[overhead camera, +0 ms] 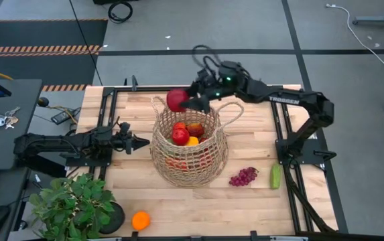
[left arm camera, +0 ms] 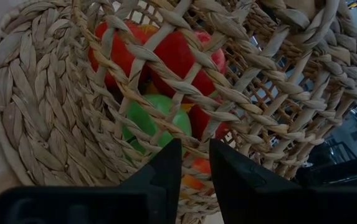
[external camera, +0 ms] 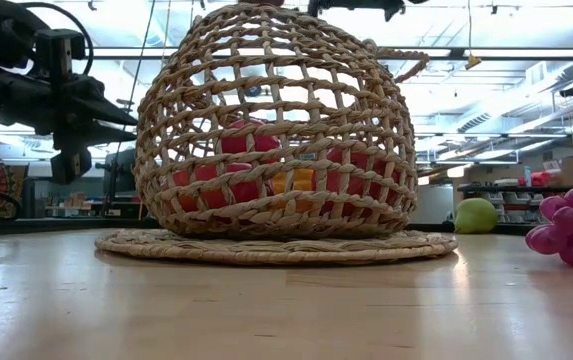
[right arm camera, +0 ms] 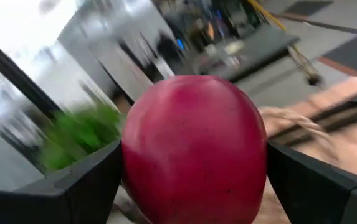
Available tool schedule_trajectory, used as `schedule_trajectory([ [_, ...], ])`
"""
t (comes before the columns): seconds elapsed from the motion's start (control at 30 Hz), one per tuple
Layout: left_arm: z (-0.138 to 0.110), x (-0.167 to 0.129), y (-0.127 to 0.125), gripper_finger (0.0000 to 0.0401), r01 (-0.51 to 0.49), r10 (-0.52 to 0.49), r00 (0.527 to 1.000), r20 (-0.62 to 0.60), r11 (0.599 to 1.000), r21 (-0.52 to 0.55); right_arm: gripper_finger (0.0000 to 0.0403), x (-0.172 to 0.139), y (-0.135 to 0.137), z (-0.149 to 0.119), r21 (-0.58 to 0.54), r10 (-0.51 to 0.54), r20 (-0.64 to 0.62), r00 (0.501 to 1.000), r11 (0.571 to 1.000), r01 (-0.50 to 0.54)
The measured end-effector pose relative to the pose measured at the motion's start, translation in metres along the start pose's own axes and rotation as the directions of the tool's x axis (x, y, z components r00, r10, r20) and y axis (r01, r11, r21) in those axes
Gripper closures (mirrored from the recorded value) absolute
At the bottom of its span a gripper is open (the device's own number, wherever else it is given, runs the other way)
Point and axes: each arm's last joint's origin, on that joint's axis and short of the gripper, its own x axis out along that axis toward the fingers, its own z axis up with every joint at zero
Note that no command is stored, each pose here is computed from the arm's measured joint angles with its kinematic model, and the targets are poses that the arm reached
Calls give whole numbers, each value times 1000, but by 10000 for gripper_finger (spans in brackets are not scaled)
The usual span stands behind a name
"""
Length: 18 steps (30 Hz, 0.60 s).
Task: Build produce basket
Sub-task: Put the red pomegranate into the basket
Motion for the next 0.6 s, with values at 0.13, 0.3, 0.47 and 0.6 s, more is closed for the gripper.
schedule_trajectory([
  [0.13, 0, 0, 0, 310, 0, 0, 1000, 0, 1000, 0, 30, 7, -6, 1, -289, -119, -133, 984, 954, 76],
  [0.3, 0, 0, 0, 310, 1, -1, 1000, 1, 1000, 0, 30, 12, -8, -6, -651, -212, -199, 957, 758, 33],
  [0.47, 0, 0, 0, 311, 1, -1, 1000, 1, 1000, 0, 30, 16, -3, -16, -843, -319, -209, 924, 538, -5],
  [0.6, 0, 0, 0, 310, 1, -1, 1000, 1, 1000, 0, 30, 20, 3, -23, -931, -398, -202, 895, 361, -50],
])
